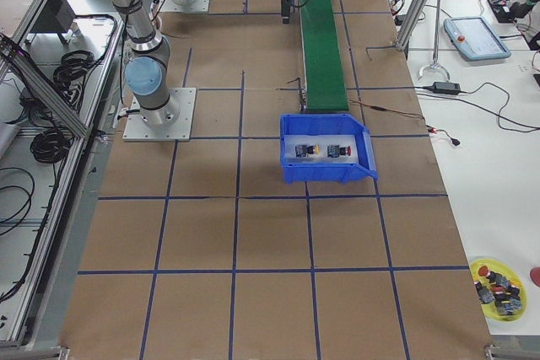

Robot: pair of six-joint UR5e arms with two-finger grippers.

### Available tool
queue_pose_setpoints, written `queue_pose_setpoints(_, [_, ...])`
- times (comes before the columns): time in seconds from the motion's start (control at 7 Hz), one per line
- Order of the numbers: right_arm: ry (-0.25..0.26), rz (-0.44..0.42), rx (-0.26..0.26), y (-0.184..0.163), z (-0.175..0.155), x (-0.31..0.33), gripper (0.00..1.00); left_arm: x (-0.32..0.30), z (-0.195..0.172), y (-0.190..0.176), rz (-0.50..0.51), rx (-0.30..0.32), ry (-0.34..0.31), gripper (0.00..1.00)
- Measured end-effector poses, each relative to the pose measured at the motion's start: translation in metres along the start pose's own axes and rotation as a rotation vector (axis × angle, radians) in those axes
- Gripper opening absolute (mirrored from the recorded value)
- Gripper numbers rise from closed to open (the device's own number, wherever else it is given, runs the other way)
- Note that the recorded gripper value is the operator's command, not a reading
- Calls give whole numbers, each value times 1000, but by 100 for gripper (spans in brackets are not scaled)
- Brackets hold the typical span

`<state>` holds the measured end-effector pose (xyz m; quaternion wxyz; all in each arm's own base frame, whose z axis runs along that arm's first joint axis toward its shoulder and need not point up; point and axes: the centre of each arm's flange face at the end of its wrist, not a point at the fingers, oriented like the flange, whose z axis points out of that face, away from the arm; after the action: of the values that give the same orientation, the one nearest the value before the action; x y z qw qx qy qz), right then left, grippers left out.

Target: Transport two buttons from left to right

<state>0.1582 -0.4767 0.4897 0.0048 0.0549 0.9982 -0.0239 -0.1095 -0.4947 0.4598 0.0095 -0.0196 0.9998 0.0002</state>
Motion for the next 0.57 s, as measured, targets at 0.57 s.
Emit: queue_pose_setpoints(0.57, [7, 0, -5, 0, 1, 1, 100, 0, 0, 0, 0, 1, -1, 100])
